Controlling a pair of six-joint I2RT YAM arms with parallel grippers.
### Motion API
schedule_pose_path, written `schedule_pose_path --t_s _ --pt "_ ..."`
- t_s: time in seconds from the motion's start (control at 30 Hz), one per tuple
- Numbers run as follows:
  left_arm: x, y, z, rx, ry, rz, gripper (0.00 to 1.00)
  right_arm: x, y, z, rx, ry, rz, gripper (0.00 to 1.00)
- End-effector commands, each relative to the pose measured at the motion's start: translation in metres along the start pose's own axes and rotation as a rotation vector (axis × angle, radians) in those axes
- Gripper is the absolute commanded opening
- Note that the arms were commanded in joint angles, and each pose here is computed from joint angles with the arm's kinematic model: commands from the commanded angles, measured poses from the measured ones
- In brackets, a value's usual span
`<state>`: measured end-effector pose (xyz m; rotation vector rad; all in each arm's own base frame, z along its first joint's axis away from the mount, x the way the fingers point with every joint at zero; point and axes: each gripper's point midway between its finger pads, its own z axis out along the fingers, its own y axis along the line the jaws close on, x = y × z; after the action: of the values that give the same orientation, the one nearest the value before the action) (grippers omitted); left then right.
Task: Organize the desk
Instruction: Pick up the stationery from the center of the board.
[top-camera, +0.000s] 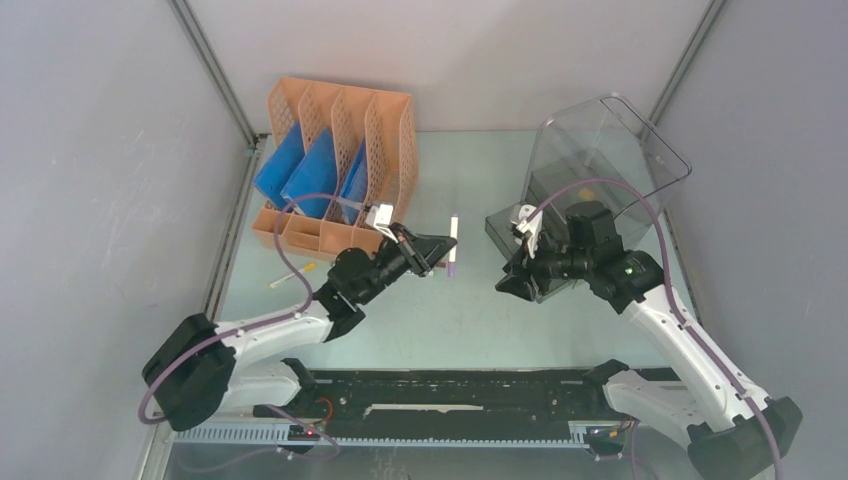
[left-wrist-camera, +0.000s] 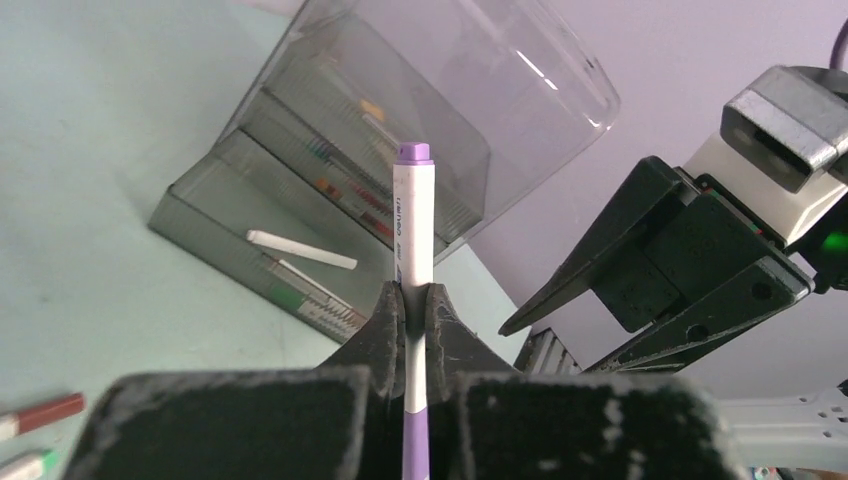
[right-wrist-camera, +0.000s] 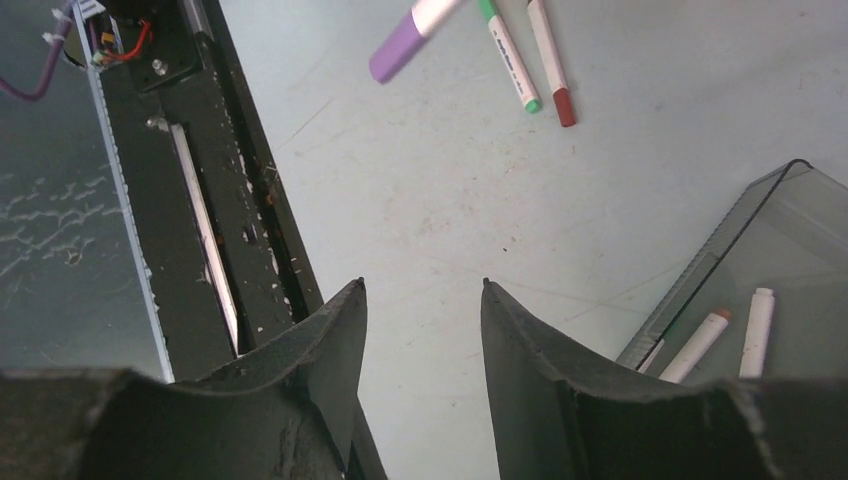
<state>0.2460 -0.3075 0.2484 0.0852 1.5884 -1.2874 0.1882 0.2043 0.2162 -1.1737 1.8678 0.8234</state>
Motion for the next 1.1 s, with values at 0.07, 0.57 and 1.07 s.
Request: schedule_pose_path --t_s 0.07,0.57,1.07 --pt "-0.019 -0.042 0.027 0.152 -0.101 0.007 0.00 -0.039 0.007 -0.014 -0.020 -0.134 0.058 0.54" --pt "-0.011 -0.069 0.053 0.200 -0.150 -0.052 0.00 -0.062 0.005 -0.017 -0.018 -0.224 0.216 0.55" --pt "-0.004 -0.100 0.060 0.239 -0.159 -0.060 0.00 -0.067 -0.006 -0.019 0.057 -0.274 0.322 0.55"
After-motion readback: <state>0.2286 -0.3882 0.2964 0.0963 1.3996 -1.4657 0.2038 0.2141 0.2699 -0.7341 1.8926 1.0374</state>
